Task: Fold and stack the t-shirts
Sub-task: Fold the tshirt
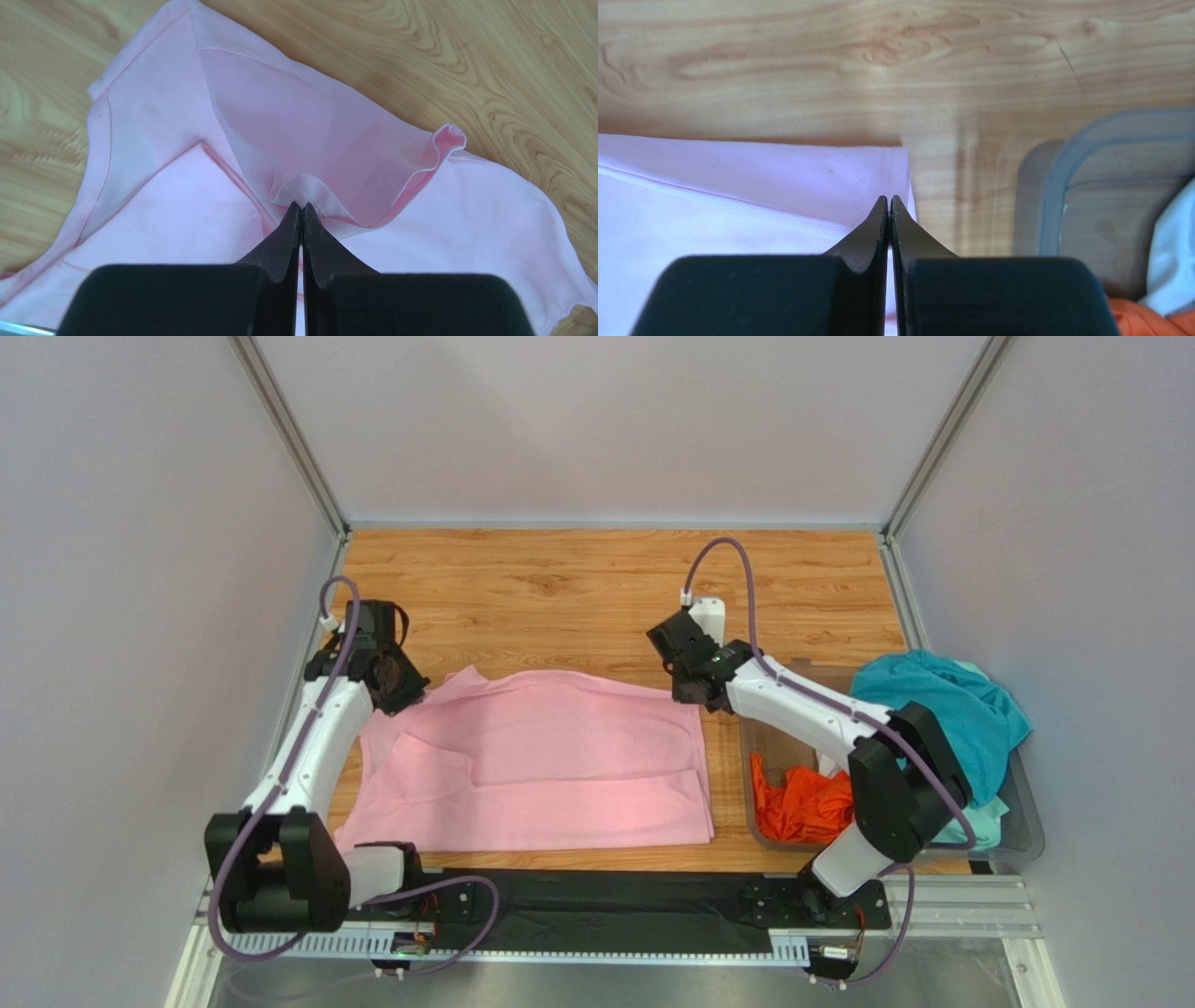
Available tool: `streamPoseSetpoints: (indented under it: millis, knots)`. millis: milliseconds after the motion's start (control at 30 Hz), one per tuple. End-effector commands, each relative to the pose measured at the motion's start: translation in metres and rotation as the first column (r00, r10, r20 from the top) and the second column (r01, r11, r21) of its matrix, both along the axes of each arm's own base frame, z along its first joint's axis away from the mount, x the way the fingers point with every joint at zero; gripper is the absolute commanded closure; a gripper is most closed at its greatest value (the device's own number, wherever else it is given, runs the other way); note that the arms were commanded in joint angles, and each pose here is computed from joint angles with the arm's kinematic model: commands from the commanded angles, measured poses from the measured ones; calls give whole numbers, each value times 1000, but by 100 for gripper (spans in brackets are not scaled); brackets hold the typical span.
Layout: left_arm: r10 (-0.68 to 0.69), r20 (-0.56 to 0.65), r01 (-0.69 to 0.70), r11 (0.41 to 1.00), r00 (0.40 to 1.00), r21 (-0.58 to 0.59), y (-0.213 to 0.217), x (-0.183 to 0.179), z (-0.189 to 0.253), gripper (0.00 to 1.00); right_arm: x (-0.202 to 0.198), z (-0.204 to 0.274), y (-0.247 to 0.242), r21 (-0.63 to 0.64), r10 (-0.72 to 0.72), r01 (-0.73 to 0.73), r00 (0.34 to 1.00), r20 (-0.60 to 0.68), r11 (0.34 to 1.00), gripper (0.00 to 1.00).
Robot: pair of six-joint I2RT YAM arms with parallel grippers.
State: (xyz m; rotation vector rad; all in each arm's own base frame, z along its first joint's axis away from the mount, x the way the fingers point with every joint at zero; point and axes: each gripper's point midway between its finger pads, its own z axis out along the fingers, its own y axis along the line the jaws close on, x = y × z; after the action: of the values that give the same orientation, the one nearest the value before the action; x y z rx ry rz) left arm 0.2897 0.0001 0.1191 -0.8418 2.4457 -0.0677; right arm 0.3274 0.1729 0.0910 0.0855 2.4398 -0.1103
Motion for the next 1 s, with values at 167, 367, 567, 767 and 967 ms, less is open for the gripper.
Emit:
streamPoseSetpoints:
  millis: [167,367,567,767,967]
  knots:
    - [187,73,-190,981,980,46,21,-55,9,100,-35,22,-20,32,0,-2,999,54,999,100]
    - [277,77,-283,956,958,78,33,-92,-1,100,-54,16,-19,85,43,-45,999,24,995,100]
    - [325,49,-328,941,945,82,35,-116,-22,100,-67,0,-19,100,65,-63,998,-20,993,100]
    - [350,2,-350,935,937,50,29,-129,-46,100,-82,-22,-19,122,73,-64,994,-77,991,96]
    - [427,-26,-426,904,904,49,31,-140,-57,68,-106,-33,-10,166,136,-110,979,-154,980,78]
